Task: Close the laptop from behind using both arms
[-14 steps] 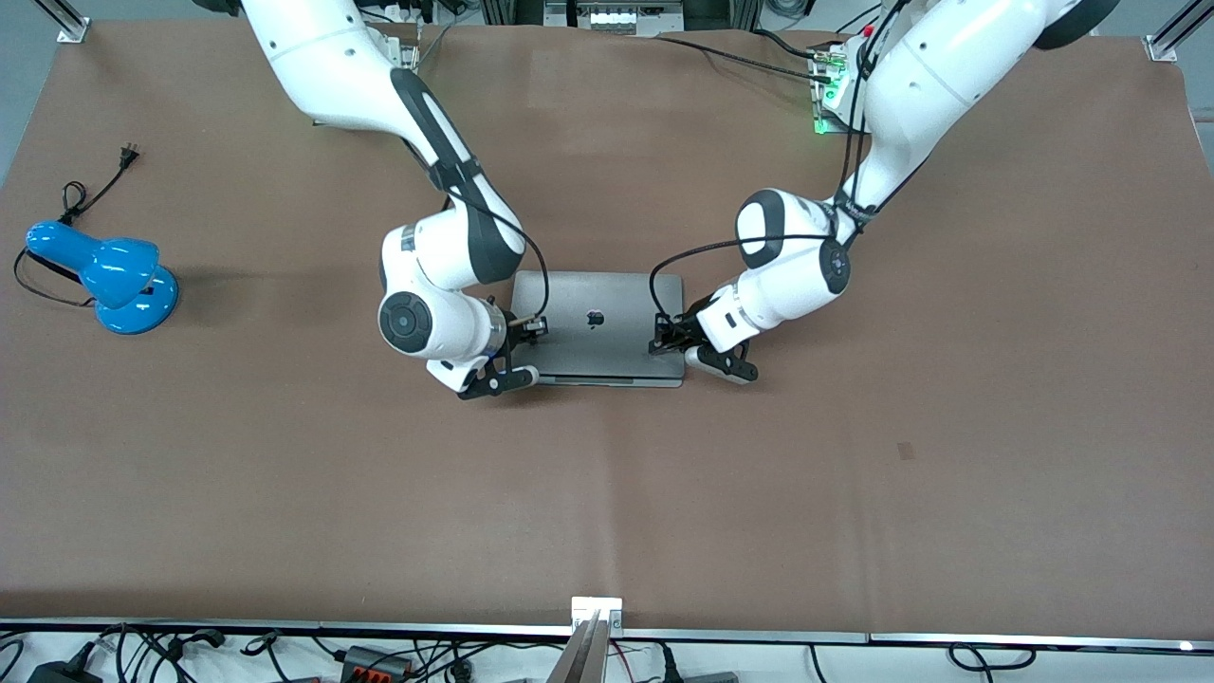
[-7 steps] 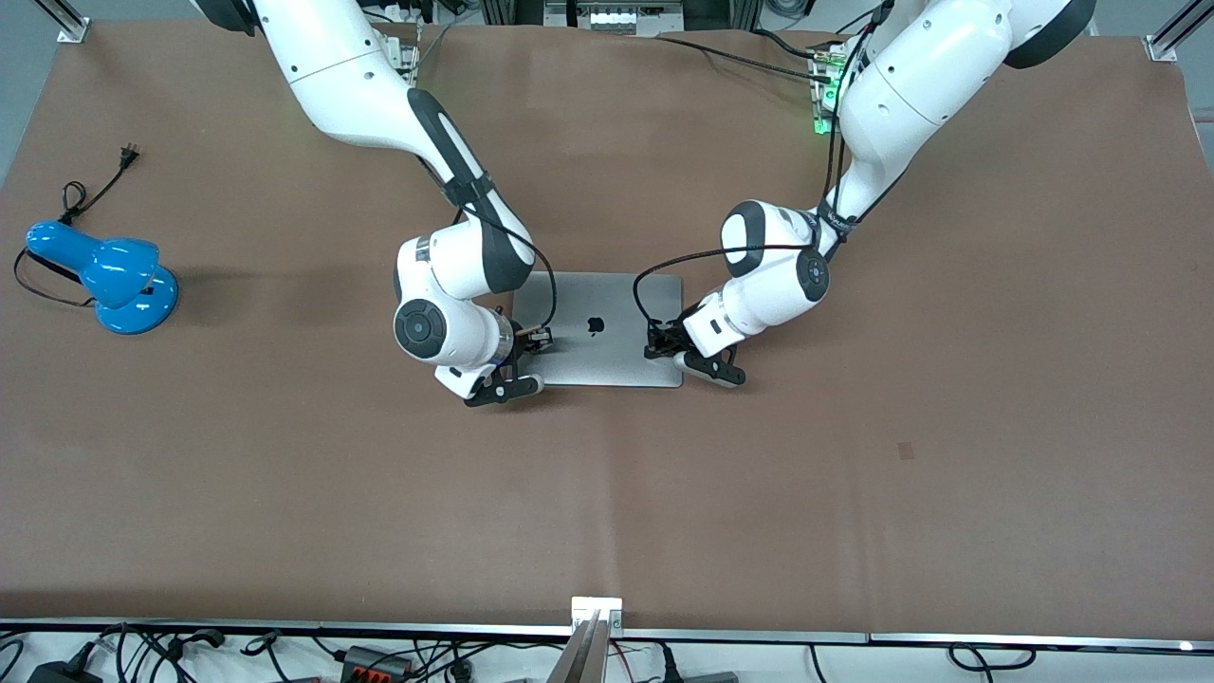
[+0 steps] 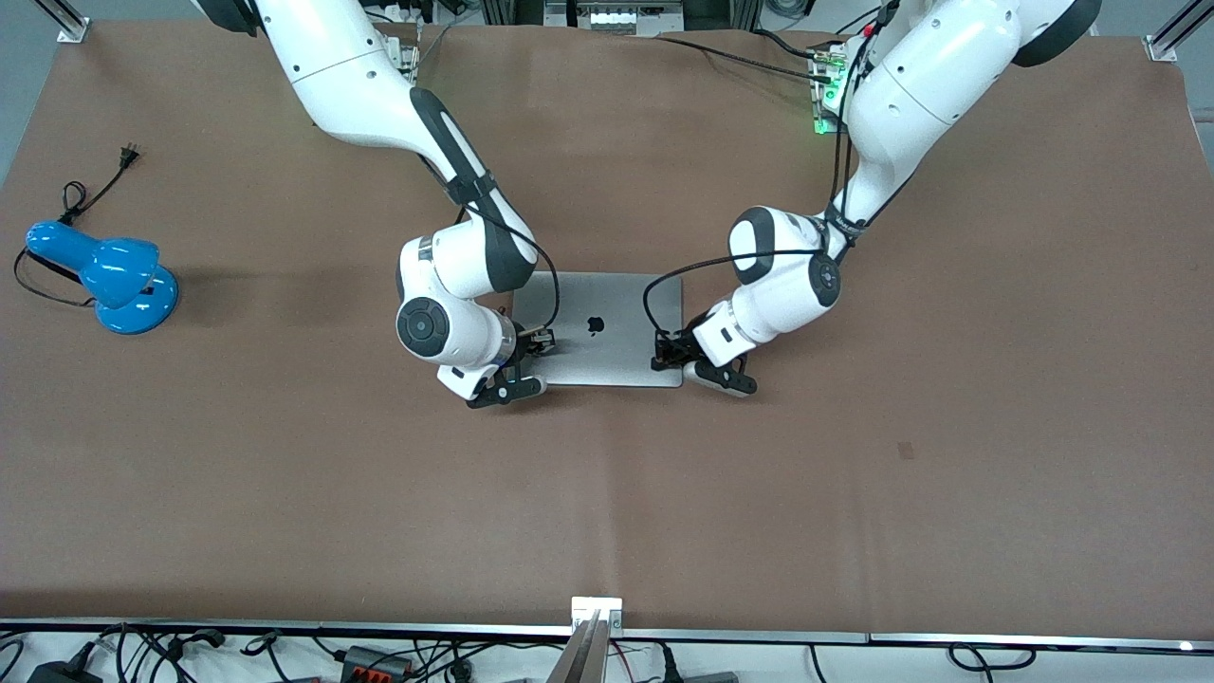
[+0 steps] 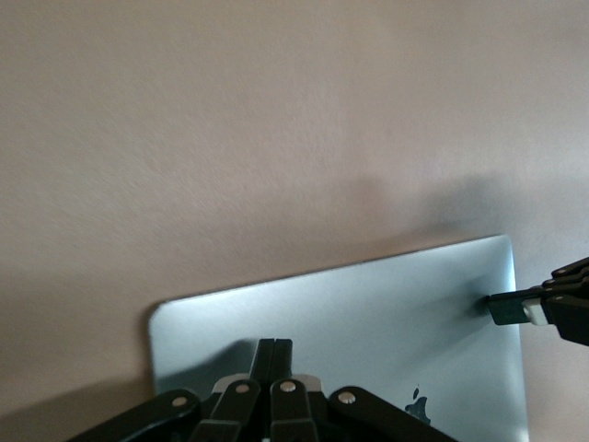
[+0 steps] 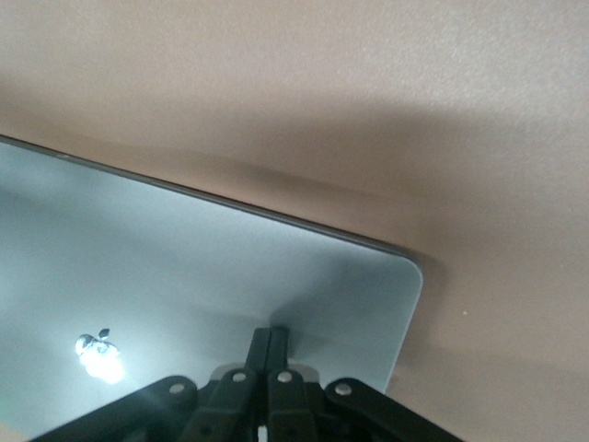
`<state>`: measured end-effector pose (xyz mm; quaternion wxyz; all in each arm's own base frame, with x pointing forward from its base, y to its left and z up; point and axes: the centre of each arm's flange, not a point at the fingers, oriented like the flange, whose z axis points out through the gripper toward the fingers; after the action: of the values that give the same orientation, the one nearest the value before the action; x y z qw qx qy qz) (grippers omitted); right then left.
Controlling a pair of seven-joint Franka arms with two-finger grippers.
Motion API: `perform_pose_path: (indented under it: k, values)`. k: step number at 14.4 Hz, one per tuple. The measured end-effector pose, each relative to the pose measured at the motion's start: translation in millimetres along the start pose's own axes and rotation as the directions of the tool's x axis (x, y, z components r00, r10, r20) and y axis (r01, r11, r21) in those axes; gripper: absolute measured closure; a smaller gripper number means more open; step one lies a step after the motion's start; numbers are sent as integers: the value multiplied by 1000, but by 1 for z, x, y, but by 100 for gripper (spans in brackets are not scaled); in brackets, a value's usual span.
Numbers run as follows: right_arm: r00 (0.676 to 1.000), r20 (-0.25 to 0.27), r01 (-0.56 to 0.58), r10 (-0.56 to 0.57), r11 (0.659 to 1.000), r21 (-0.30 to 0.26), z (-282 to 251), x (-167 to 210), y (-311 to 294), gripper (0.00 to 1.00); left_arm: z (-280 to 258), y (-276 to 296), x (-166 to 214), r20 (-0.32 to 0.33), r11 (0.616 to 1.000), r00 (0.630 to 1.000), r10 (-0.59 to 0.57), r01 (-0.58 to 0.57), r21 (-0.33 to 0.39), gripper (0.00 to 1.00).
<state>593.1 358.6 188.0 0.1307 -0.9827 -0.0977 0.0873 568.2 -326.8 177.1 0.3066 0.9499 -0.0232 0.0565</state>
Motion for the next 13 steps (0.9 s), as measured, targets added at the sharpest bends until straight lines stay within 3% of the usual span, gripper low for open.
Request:
perform_pose_path:
  k: [6,13]
  values:
    - [1000,1,-27,27,999,-27,-46,9,24,99,-55,-3,27,104,997,992,76,-76,0,99]
    - [995,56,-72,86,973,-220,-148,-6,84,99,-143,-27,72,261,996,961,91,-84,-40,99]
